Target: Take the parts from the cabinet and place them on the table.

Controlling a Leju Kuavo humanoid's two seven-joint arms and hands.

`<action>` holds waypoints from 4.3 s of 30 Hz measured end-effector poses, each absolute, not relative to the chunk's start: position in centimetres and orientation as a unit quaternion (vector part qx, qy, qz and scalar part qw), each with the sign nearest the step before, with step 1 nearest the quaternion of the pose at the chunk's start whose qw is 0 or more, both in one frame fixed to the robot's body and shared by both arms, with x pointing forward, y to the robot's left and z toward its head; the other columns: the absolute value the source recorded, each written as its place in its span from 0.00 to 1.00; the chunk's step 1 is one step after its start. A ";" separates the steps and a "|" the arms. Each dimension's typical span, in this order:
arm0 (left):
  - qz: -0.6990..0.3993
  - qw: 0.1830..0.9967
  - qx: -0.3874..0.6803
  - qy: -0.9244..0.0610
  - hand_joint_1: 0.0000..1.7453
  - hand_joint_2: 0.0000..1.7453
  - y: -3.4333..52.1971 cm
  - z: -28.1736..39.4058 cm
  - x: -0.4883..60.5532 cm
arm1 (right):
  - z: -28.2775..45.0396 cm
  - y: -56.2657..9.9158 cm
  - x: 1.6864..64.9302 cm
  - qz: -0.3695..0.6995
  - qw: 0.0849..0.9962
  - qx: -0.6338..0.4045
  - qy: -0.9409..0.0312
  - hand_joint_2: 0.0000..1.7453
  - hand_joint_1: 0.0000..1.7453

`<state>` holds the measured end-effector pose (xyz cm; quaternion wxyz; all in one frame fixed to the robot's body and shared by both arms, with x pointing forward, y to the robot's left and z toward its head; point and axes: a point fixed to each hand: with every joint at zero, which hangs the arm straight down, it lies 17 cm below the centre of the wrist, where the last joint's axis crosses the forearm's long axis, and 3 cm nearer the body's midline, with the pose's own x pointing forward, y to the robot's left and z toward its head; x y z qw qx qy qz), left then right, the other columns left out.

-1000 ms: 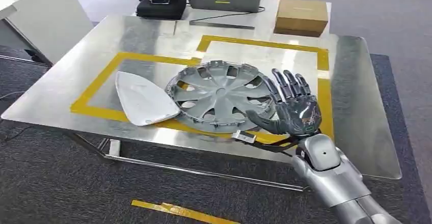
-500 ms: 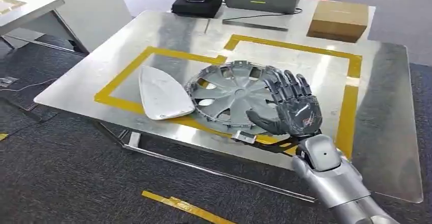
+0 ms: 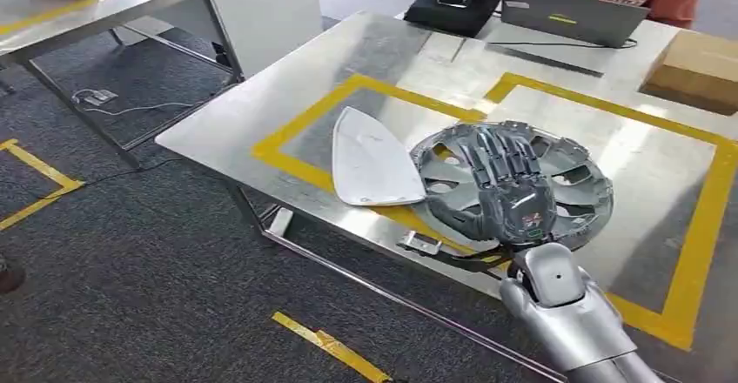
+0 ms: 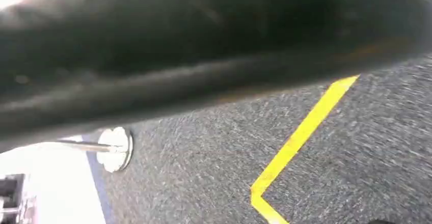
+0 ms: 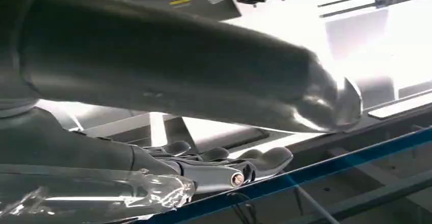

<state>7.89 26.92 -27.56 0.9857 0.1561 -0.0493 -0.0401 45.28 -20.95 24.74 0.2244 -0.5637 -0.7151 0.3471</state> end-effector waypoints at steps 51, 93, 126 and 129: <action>-0.056 0.984 0.163 -0.050 0.00 0.00 27.4 -27.5 8.2 | 23.8 -22.5 43.9 0.349 0.233 -0.566 -0.710 0.00 0.00; -0.057 0.981 0.176 -0.065 0.00 0.00 28.2 -27.4 8.4 | 22.9 -20.7 45.3 0.361 0.237 -0.540 -0.723 0.00 0.00; -0.051 0.982 0.169 -0.060 0.00 0.00 27.9 -27.5 8.3 | 21.2 -21.1 46.1 0.367 0.262 -0.536 -0.713 0.00 0.00; -0.051 0.982 0.169 -0.060 0.00 0.00 27.9 -27.5 8.3 | 21.1 -21.1 46.1 0.368 0.262 -0.537 -0.713 0.00 0.00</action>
